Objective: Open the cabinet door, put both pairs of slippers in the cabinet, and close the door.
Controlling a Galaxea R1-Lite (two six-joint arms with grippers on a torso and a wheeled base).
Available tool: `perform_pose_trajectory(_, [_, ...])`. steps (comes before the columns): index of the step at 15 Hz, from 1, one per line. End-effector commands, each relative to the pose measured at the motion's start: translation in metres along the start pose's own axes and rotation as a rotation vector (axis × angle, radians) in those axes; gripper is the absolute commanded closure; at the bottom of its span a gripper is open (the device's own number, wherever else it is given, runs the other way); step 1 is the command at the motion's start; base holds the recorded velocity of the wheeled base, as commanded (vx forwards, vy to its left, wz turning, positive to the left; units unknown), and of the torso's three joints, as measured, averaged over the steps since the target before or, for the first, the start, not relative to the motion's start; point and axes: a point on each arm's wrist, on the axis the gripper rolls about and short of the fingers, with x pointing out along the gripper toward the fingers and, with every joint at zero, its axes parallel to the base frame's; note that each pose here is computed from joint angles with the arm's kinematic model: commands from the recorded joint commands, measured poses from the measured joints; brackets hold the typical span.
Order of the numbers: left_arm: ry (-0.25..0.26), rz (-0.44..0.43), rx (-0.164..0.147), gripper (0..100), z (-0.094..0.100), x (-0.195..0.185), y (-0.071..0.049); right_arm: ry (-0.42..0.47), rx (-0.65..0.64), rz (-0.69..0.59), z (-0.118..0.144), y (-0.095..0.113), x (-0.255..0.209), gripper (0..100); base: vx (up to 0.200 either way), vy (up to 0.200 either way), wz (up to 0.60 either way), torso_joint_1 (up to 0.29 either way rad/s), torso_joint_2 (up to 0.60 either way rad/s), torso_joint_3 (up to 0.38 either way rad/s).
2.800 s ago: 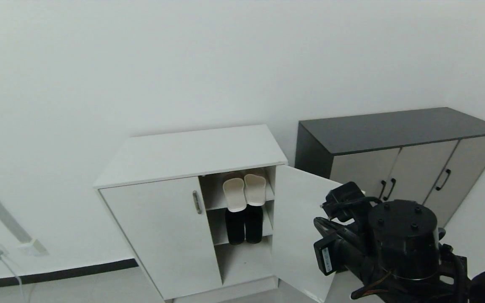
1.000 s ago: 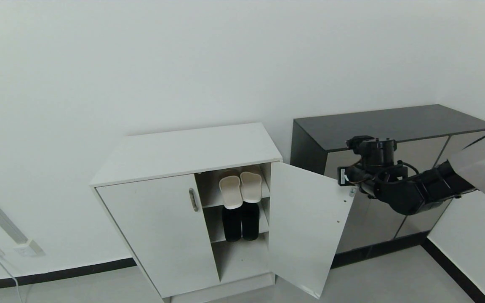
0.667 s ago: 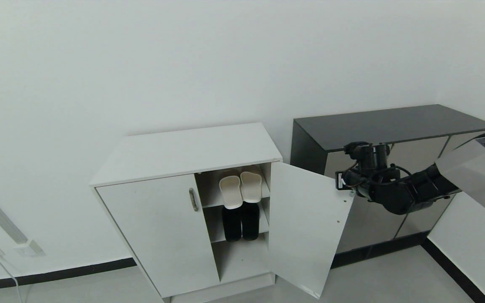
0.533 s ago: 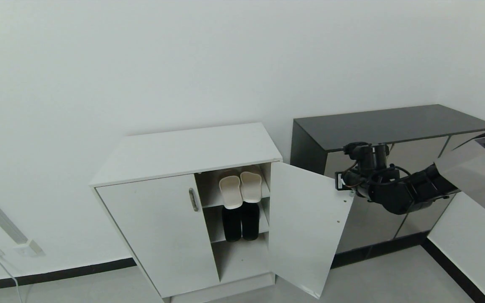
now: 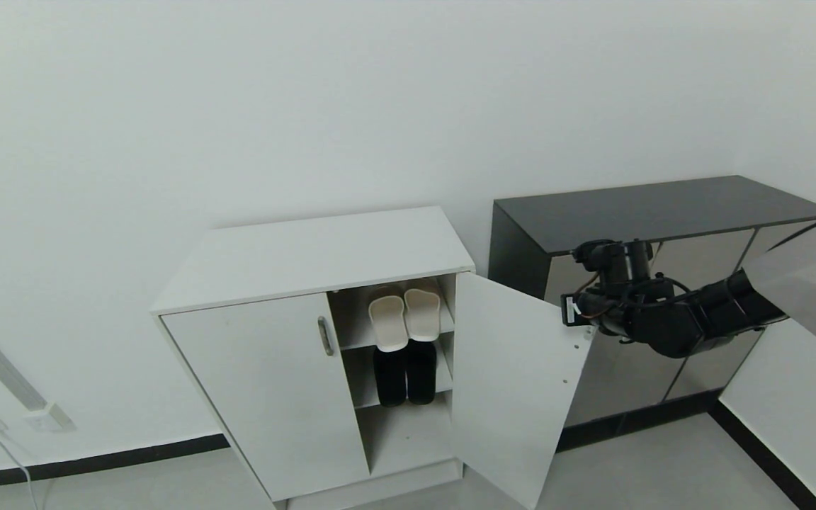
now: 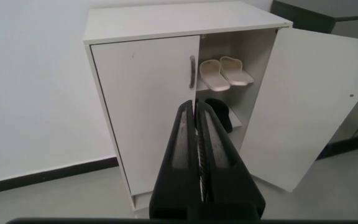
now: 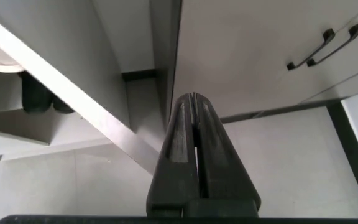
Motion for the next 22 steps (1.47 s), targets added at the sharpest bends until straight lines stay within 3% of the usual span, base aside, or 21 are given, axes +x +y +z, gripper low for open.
perform_pose_trajectory(1, [0.001, 0.000, 0.000, 100, 0.000, 0.000, 0.000, -0.013, -0.008, 0.026, 0.007, 0.008, -0.015, 100, 0.000, 0.000, 0.00, 0.000, 0.00, 0.000])
perform_pose_trajectory(9, [0.001, 0.000, 0.000, 100, 0.000, 0.000, 0.000, 0.020, -0.067, 0.157, -0.007, 0.051, -0.073, 100, 0.000, 0.000, 0.00, 0.000, 0.00, 0.000])
perform_pose_trajectory(11, [0.001, 0.000, 0.000, 100, 0.000, 0.000, 0.000, 0.000, -0.058, 0.248, -0.005, 0.076, -0.108, 100, 0.000, 0.000, 0.00, 0.000, 0.00, 0.000])
perform_pose_trajectory(14, [0.001, -0.002, 0.000, 100, 0.000, 0.000, 0.000, 0.011, -0.081, 0.312, -0.012, 0.093, -0.129, 100, 0.000, 0.000, 0.00, 0.000, 0.00, 0.000])
perform_pose_trajectory(19, [0.001, -0.002, 0.000, 100, 0.000, 0.000, 0.000, -0.007, -0.082, 0.402, -0.014, 0.109, -0.164, 100, 0.000, 0.000, 0.00, 0.000, 0.00, 0.000])
perform_pose_trajectory(22, [0.001, -0.002, 0.000, 100, 0.000, 0.000, 0.000, -0.019, -0.111, 0.412, -0.015, 0.107, -0.173, 100, 0.000, 0.000, 0.00, 0.000, 0.00, 0.000])
